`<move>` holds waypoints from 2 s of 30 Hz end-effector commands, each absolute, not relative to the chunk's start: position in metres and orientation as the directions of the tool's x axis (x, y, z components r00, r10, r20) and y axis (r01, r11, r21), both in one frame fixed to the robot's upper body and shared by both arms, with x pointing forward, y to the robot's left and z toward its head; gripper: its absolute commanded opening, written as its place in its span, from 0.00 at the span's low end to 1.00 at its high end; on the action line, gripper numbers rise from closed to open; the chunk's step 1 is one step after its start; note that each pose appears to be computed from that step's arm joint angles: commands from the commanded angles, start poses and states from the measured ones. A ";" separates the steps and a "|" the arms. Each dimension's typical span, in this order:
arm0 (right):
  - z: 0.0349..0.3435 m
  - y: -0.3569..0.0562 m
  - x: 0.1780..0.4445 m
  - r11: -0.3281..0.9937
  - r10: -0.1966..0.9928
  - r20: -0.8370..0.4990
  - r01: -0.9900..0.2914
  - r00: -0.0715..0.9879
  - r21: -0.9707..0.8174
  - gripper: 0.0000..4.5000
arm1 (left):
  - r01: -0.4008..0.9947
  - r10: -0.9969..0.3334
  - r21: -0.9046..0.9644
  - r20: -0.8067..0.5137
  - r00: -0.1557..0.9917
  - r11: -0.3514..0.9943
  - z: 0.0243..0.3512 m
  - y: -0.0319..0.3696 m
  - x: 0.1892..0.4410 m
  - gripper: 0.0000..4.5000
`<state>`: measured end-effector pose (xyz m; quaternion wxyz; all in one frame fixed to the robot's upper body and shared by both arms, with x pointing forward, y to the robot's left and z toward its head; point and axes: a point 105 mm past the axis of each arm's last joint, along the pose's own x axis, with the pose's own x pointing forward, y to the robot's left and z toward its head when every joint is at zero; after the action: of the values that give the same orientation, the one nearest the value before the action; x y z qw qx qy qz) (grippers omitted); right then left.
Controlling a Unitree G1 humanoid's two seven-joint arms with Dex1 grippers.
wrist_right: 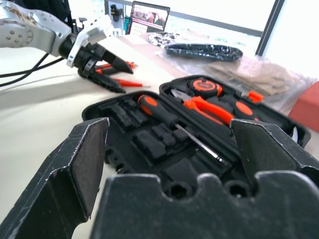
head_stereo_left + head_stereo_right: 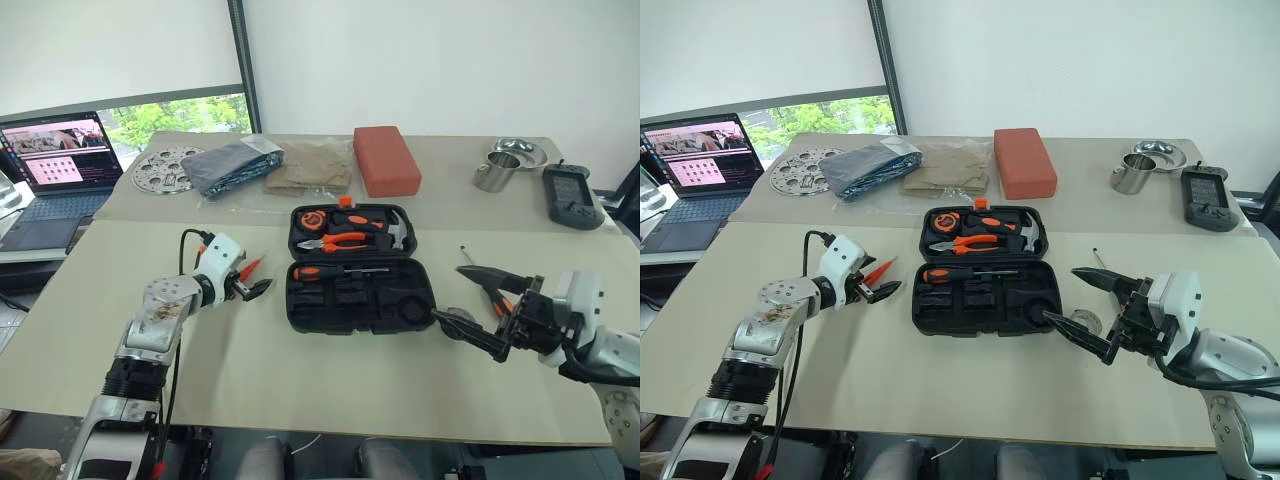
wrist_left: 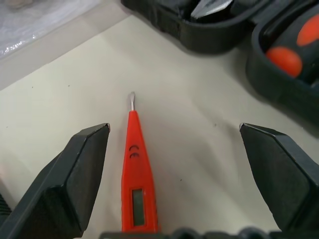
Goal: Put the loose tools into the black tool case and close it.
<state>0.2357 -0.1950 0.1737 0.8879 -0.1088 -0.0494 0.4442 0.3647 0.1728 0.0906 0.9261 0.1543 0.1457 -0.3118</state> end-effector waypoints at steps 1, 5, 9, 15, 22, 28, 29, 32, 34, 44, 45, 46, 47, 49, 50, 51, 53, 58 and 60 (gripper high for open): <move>0.183 -0.197 0.235 0.599 0.785 0.014 -0.753 0.619 -0.273 1.00 | 0.621 -0.557 0.210 -0.293 0.777 0.755 0.114 0.167 0.368 0.99; 0.172 -0.217 0.250 0.700 0.669 -0.040 -0.648 0.742 -0.300 1.00 | 0.683 -0.655 0.174 -0.195 0.730 0.709 0.136 0.153 0.360 0.99; 0.148 -0.251 0.269 0.796 0.472 -0.195 -0.511 0.860 -0.324 1.00 | 0.813 -0.811 0.134 -0.083 0.579 0.566 0.168 0.134 0.334 0.99; 0.128 -0.277 0.289 0.864 0.323 -0.325 -0.417 0.889 -0.281 1.00 | 0.927 -0.923 0.099 -0.104 0.371 0.361 0.178 0.128 0.299 0.99; 0.106 -0.312 0.308 0.919 0.176 -0.476 -0.317 0.862 -0.234 1.00 | 0.979 -0.972 0.081 -0.128 0.197 0.188 0.192 0.127 0.267 0.99; 0.096 -0.324 0.312 0.931 0.133 -0.551 -0.295 0.824 -0.216 1.00 | 0.995 -0.970 0.055 -0.226 0.089 0.079 0.183 0.129 0.245 0.99; 0.095 -0.325 0.313 0.934 0.127 -0.554 -0.288 0.823 -0.213 1.00 | 0.996 -0.969 0.053 -0.233 0.077 0.067 0.182 0.128 0.242 0.99; 0.091 -0.328 0.314 0.941 0.120 -0.570 -0.277 0.813 -0.197 1.00 | 0.997 -0.969 0.064 -0.237 0.065 0.051 0.183 0.127 0.239 0.99; 0.090 -0.328 0.313 0.941 0.120 -0.579 -0.279 0.807 -0.193 1.00 | 0.996 -0.970 0.074 -0.235 0.069 0.053 0.184 0.127 0.239 0.99; 0.088 -0.331 0.313 0.939 0.119 -0.584 -0.283 0.803 -0.197 0.32 | 0.984 -0.968 0.142 -0.212 0.132 0.103 0.190 0.129 0.250 1.00; 0.090 -0.330 0.314 0.937 0.125 -0.576 -0.287 0.808 -0.199 0.24 | 0.983 -0.968 0.146 -0.210 0.140 0.110 0.190 0.130 0.251 1.00; 0.095 -0.328 0.317 0.933 0.135 -0.556 -0.295 0.820 -0.208 0.22 | 0.980 -0.966 0.155 -0.208 0.154 0.123 0.191 0.130 0.254 1.00; 0.102 -0.324 0.320 0.923 0.155 -0.528 -0.314 0.835 -0.225 0.22 | 0.977 -0.963 0.164 -0.206 0.172 0.139 0.192 0.132 0.257 1.00; 0.118 -0.311 0.326 0.885 0.223 -0.466 -0.378 0.856 -0.272 0.22 | 0.968 -0.957 0.181 -0.202 0.208 0.173 0.194 0.134 0.262 1.00; 0.126 -0.305 0.330 0.862 0.253 -0.428 -0.403 0.868 -0.308 0.22 | 0.965 -0.954 0.185 -0.199 0.224 0.188 0.196 0.136 0.265 1.00; 0.132 -0.301 0.332 0.847 0.272 -0.403 -0.416 0.874 -0.332 0.22 | 0.962 -0.952 0.187 -0.197 0.233 0.197 0.197 0.137 0.266 1.00; 0.151 -0.272 0.333 0.715 0.424 -0.341 -0.542 0.839 -0.442 0.22 | 0.947 -0.940 0.198 -0.183 0.289 0.253 0.203 0.147 0.271 1.00; 0.157 -0.216 0.325 0.442 0.684 -0.349 -0.744 0.641 -0.500 0.22 | 0.929 -0.915 0.192 -0.197 0.353 0.317 0.202 0.164 0.270 1.00; 0.156 -0.204 0.327 0.354 0.731 -0.381 -0.792 0.566 -0.498 0.22 | 0.927 -0.911 0.188 -0.205 0.359 0.323 0.201 0.167 0.267 1.00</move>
<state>0.3268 -0.2153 0.1483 0.8465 -0.3099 0.0671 0.4277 0.2709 0.1637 0.1922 0.8110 0.1234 0.0423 -0.5703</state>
